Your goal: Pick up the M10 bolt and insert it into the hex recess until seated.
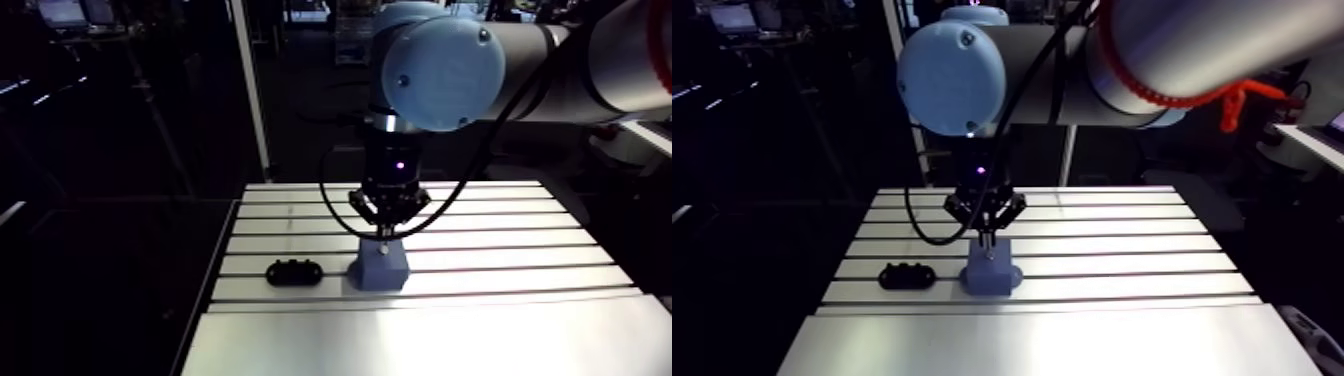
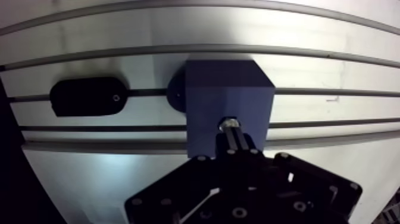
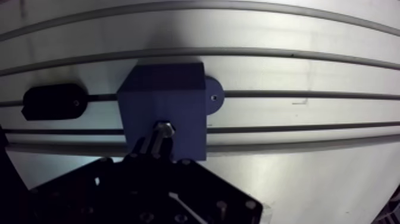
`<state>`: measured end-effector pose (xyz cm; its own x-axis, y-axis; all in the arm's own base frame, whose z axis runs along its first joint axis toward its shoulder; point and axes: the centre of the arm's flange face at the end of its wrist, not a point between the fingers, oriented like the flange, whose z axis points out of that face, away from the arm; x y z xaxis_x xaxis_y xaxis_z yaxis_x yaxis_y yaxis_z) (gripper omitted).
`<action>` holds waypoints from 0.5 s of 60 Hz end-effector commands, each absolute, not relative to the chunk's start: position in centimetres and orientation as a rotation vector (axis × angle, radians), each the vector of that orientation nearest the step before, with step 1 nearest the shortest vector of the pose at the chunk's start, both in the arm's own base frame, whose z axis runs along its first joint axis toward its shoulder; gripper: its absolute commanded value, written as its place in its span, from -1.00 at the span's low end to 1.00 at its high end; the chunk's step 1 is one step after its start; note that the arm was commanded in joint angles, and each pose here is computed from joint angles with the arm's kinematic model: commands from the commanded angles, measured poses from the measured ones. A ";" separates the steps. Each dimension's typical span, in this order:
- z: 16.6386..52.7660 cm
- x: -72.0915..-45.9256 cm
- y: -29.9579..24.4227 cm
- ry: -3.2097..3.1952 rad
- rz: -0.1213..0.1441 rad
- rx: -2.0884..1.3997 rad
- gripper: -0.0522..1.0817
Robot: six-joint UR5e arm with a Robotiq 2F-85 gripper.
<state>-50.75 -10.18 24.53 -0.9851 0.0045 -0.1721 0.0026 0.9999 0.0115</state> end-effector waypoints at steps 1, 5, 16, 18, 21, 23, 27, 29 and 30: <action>24.3 -50.7 -9.9 2.963 0.016 0.003 1.00; 24.3 -50.7 -9.9 2.963 0.016 0.003 1.00; 24.1 -50.6 -9.9 2.959 0.015 -0.009 1.00; 24.1 -50.5 -9.9 2.957 0.015 -0.009 1.00; 24.1 -50.6 -9.9 2.964 0.015 -0.009 1.00; 24.0 -50.6 -9.9 2.971 0.016 -0.010 1.00; 23.9 -50.8 -9.9 2.982 0.017 -0.016 1.00; 23.8 -50.9 -9.8 2.984 0.018 -0.025 1.00; 23.7 -50.9 -9.8 2.984 0.018 -0.032 1.00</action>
